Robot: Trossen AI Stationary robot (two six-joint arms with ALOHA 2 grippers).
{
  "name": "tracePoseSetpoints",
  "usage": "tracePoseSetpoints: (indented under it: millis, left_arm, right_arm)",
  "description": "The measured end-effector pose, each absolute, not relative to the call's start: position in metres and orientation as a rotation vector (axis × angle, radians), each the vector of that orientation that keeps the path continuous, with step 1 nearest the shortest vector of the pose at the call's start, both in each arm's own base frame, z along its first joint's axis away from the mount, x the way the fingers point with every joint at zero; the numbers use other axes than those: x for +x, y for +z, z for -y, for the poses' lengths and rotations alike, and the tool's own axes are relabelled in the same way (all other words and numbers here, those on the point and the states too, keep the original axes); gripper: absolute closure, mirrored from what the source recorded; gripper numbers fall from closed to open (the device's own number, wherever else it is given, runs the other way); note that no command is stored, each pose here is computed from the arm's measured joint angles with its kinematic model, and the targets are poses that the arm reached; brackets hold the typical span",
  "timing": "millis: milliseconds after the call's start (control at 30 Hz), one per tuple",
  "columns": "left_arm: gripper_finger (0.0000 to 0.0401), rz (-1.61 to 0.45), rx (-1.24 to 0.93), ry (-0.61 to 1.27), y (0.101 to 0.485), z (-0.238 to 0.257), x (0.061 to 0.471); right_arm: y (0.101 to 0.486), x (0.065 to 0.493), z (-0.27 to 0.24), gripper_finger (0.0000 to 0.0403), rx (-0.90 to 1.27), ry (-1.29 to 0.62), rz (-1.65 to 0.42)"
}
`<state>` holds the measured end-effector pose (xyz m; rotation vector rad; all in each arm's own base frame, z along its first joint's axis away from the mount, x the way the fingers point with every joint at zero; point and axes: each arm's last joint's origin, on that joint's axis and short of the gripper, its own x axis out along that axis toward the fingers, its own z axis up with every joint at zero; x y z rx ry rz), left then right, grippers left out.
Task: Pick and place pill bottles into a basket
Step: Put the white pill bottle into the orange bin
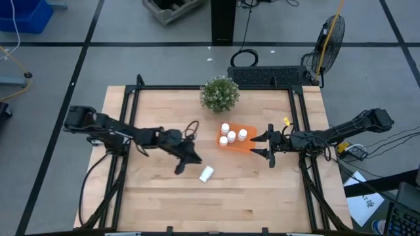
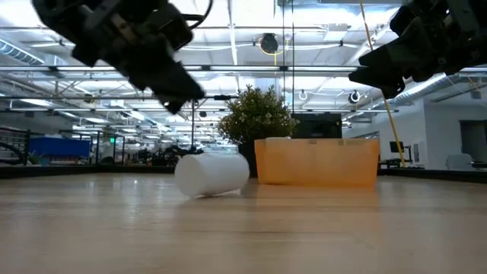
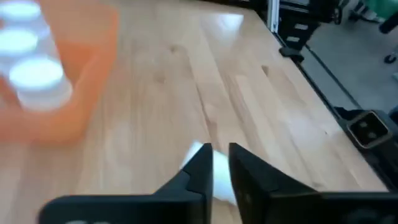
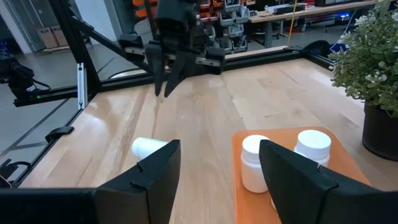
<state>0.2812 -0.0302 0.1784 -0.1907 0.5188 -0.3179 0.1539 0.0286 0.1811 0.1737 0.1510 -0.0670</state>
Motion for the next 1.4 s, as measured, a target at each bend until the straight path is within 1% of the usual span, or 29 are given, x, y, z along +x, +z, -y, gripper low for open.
tracePoseSetpoints:
  millis: [133, 333, 400, 467, 567, 667, 767, 867, 1067, 1167, 1233, 1333, 1400]
  left_arm:
    - [0.0290, -0.529, -0.186, -0.302, 0.170, 0.043, 0.260]
    - [0.0168, -0.510, -0.267, -0.027, 0.157, 0.055, 0.246]
    - [0.0128, -0.510, -0.283, 0.003, 0.156, 0.056, 0.246]
    - [0.0095, -0.491, -0.272, -0.008, 0.160, 0.058, 0.245]
    - [0.0056, -0.479, -0.323, -0.037, 0.162, 0.061, 0.245]
    - [0.0035, -0.459, -0.421, -0.015, 0.164, 0.062, 0.246]
    - [0.0028, -0.494, -0.452, -0.037, 0.162, 0.066, 0.244]
    - [0.0034, -0.483, -0.439, -0.015, 0.162, 0.073, 0.242]
    - [0.0072, -0.527, -0.403, 0.205, 0.151, 0.070, 0.236]
    - [0.0095, -0.607, -0.399, 0.291, 0.141, 0.062, 0.233]
    - [0.0110, -0.617, -0.410, 0.303, 0.138, 0.059, 0.234]
    - [0.0128, -0.618, -0.428, 0.260, 0.137, 0.059, 0.237]
    - [0.0137, -0.631, -0.444, 0.248, 0.134, 0.060, 0.239]
  right_arm:
    - [0.181, 0.154, -0.029, 0.0192, 0.174, -0.067, -0.151]
    - [0.181, 0.154, -0.029, 0.0192, 0.174, -0.066, -0.149]
    - [0.181, 0.154, -0.029, 0.0192, 0.173, -0.067, -0.152]
    - [0.181, 0.154, -0.028, 0.0192, 0.173, -0.067, -0.152]
    - [0.181, 0.154, -0.029, 0.0192, 0.173, -0.067, -0.152]
    - [0.181, 0.154, -0.028, 0.0192, 0.173, -0.067, -0.152]
    - [0.181, 0.154, -0.029, 0.0192, 0.173, -0.067, -0.152]
    - [0.181, 0.154, -0.029, 0.0192, 0.173, -0.067, -0.152]
    - [0.181, 0.154, -0.028, 0.0192, 0.173, -0.067, -0.152]
    - [0.181, 0.154, -0.029, 0.0192, 0.173, -0.067, -0.152]
    - [0.181, 0.154, -0.029, 0.0192, 0.142, -0.065, -0.149]
    - [0.182, 0.154, -0.028, 0.0192, 0.074, -0.059, -0.147]
    - [0.182, 0.154, -0.029, 0.0192, 0.080, -0.059, -0.139]
